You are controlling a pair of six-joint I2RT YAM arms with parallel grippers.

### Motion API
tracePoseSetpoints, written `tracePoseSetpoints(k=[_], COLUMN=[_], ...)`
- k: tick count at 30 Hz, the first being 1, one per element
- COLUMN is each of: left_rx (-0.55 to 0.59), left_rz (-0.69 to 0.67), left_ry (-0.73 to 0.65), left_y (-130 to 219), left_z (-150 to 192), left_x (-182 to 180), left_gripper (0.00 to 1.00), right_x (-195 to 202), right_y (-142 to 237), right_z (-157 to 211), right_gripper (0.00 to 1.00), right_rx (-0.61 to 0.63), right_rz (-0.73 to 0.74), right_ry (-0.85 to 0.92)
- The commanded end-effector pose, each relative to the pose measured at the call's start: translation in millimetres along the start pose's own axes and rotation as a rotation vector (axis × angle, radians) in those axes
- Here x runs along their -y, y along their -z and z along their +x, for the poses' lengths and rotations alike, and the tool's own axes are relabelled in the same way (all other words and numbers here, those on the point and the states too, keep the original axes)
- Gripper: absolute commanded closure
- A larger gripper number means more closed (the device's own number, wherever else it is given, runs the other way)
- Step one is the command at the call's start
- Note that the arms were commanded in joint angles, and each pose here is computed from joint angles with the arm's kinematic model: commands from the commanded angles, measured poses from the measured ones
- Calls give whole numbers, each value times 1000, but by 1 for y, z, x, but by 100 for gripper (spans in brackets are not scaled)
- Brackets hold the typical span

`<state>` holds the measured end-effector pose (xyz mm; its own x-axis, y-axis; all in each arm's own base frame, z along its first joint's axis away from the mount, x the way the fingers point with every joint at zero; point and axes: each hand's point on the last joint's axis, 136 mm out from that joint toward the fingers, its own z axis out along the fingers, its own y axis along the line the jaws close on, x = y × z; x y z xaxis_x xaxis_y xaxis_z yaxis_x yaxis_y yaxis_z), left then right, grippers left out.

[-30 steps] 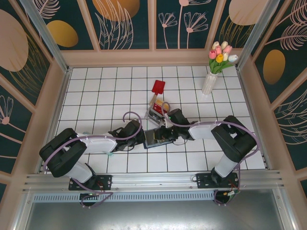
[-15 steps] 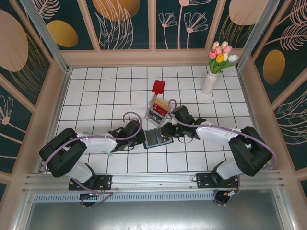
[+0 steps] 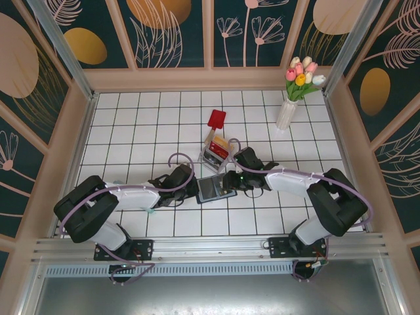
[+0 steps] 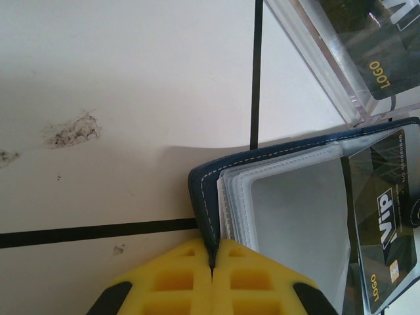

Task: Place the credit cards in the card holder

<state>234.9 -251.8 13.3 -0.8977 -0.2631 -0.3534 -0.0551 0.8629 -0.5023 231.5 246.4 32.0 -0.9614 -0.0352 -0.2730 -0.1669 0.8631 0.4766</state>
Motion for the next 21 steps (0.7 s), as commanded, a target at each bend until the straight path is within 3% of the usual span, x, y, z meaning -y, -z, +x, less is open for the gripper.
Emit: tracePoseSetpoints(k=[1,8,11,16,18,21], left_rx=[-55,-54,-31,61,98,116], left_rz=[-125,-131,-155,-197,-131,72], left_ry=[-30,-36,-42,-36,-36,-39], left_y=[-3,-2,6,37,49,60], left_z=[18,16,8,-19,-32,-46], left_x=[-35,-32,-30,-22,-1,50], left_gripper=[97,96,89,66,61,62], right_x=[19,14,27,16,15,11], right_y=[-4,-7,-9,-4,-5,2], right_z=[14,18,21,16,16,13], right_gripper=[64,64,64,62,62,62], right_rx=[-31,-52,-54,-27,-24,6], right_rz=[71,49,117,55,48,28], right_ry=[6,9,-2,0,-9,-23])
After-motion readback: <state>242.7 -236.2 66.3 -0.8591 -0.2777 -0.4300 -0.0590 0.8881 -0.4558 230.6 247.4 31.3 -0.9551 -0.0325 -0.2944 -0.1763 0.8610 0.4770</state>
